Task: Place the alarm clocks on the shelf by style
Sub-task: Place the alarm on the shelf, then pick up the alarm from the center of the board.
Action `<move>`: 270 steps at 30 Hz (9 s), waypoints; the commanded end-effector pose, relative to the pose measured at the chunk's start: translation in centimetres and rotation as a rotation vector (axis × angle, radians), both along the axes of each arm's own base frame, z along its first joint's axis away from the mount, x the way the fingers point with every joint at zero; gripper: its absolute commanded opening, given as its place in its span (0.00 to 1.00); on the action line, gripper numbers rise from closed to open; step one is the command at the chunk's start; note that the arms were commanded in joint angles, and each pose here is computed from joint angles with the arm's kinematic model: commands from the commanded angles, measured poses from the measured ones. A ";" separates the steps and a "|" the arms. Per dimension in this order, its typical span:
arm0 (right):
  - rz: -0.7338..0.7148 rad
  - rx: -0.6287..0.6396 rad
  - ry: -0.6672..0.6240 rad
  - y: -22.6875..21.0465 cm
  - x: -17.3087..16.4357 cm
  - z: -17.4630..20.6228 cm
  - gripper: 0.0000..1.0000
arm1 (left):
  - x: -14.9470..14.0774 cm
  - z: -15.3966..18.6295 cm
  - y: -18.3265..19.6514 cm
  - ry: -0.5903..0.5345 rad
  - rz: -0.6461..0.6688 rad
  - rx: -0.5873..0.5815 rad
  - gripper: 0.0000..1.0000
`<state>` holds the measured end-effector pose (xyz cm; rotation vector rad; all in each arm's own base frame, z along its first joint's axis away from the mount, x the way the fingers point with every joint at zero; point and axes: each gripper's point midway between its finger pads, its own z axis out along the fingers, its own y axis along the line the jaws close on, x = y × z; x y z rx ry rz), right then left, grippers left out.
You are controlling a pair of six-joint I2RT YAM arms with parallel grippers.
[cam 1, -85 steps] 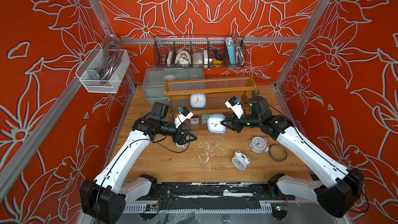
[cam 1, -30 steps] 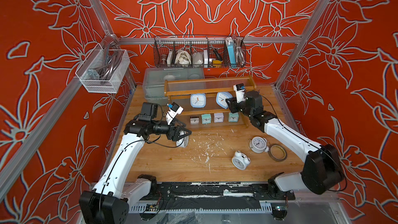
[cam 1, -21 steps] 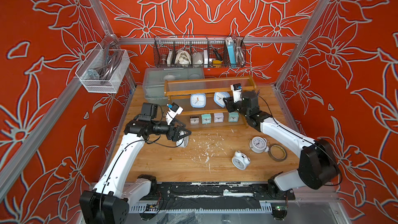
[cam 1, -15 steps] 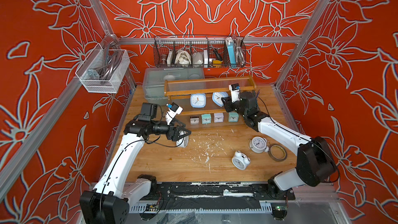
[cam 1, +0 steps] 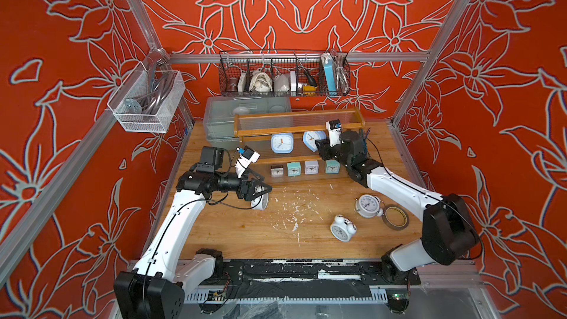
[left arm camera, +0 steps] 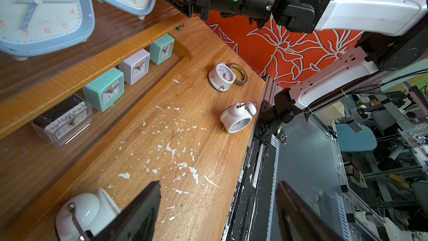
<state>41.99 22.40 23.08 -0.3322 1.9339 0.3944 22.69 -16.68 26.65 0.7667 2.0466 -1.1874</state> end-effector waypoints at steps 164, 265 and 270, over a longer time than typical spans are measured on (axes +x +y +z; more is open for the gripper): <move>0.601 0.081 0.232 4.5 -20.4 -1.4 0.68 | -0.8 -12.8 -0.8 0.043 -0.191 0.590 0.53; 0.943 0.219 -0.003 8.9 -15.7 9.3 0.30 | 3.6 -0.9 4.5 -0.021 0.295 0.120 0.78; 0.957 0.196 -0.033 9.6 -14.5 11.9 0.30 | 3.9 -1.5 5.1 -0.016 0.332 0.149 0.78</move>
